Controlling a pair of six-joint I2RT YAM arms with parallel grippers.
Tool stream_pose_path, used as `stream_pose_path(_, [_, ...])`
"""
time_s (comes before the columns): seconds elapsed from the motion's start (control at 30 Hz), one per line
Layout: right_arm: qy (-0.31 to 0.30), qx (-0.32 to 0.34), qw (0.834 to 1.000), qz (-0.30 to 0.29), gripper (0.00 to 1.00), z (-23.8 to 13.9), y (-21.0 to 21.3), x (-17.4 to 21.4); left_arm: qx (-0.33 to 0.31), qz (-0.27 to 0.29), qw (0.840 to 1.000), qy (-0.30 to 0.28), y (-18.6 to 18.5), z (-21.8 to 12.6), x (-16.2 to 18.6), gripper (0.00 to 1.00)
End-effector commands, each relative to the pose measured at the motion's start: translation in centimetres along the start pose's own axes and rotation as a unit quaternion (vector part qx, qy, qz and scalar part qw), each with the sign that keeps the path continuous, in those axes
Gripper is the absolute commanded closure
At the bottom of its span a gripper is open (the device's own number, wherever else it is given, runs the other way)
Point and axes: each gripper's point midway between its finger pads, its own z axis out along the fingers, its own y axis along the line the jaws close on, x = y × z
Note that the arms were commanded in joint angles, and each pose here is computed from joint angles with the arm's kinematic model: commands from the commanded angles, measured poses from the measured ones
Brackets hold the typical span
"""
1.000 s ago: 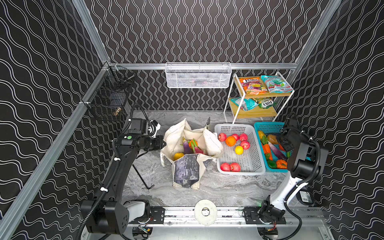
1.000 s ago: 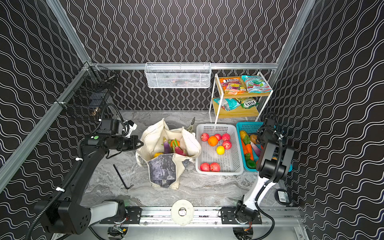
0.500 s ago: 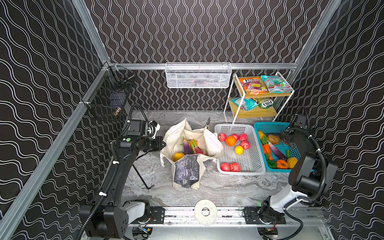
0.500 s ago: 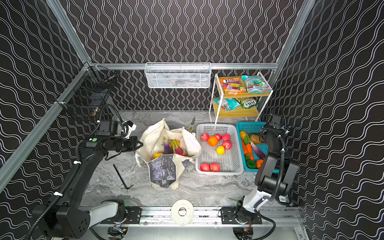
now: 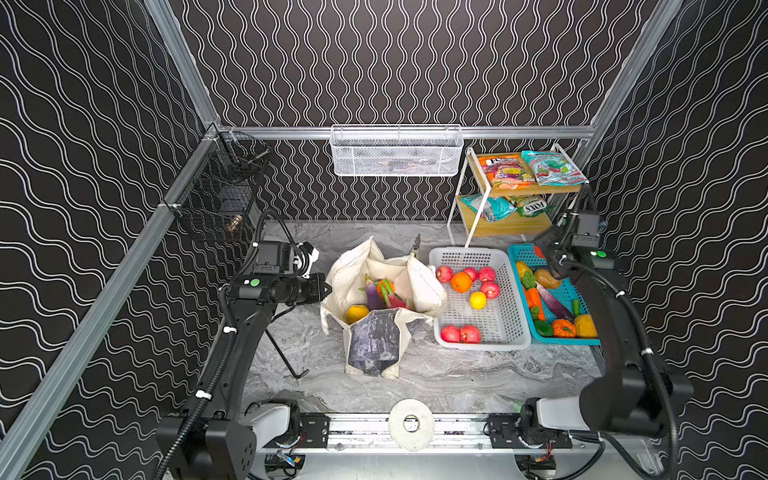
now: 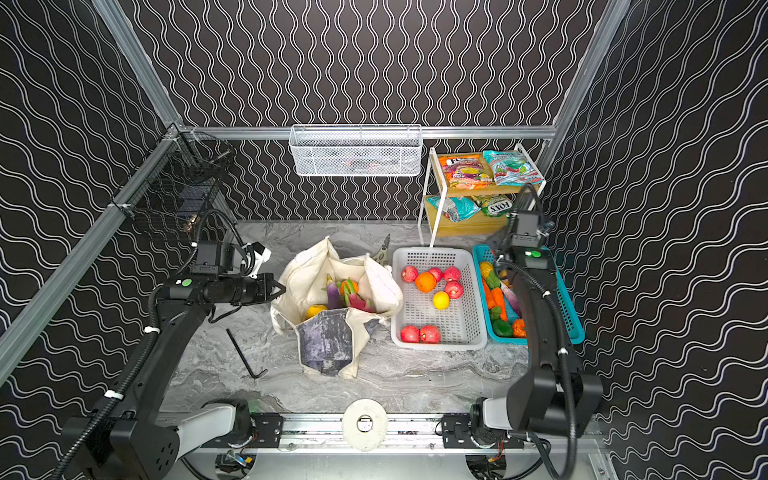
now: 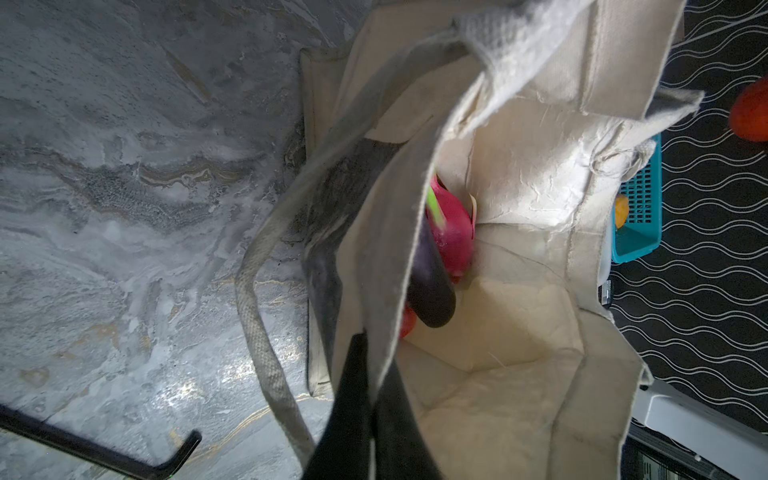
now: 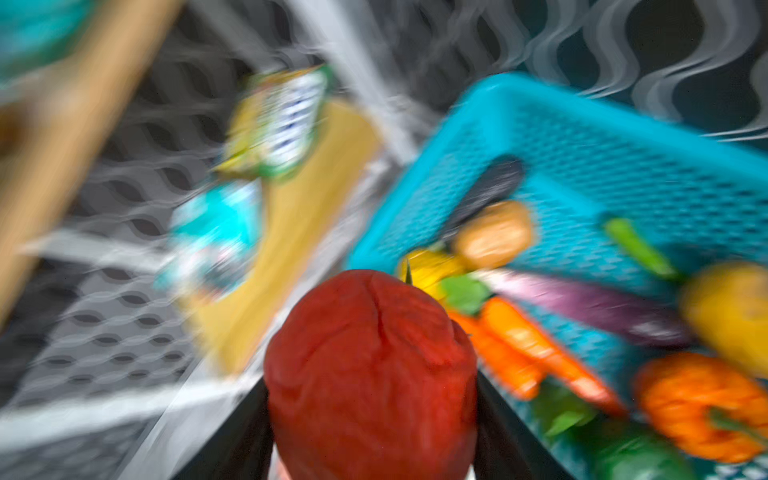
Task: Place the food into the grocery bag and tie it
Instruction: 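Carry the red tomato over the tote bag with the right gripper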
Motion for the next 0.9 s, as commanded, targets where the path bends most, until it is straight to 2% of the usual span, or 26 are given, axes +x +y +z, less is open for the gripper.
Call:
stream_pose_path(0.0, [0.003,-0.032,0.999,-0.026,0.36,-3.3,2.8,1.6,0.004,0.005,1.0,-0.008,-0.3,-0.4,-0.3,1.0])
stream_pose_path(0.27, [0.022,-0.178,0.98,-0.085,0.36,-12.0,10.1,7.1,-0.001,0.007,1.0,-0.01,-0.2,-0.6,-0.3,1.0])
stream_pose_path(0.53, [0.105,-0.286,0.939,-0.16,0.35,-17.1,16.3,16.8,-0.006,0.005,1.0,-0.011,-0.1,-0.6,0.0,1.0])
stream_pose_path(0.87, [0.199,-0.37,0.871,-0.254,0.35,-20.5,21.7,29.3,0.002,0.003,1.0,-0.008,-0.3,-0.7,0.1,1.0])
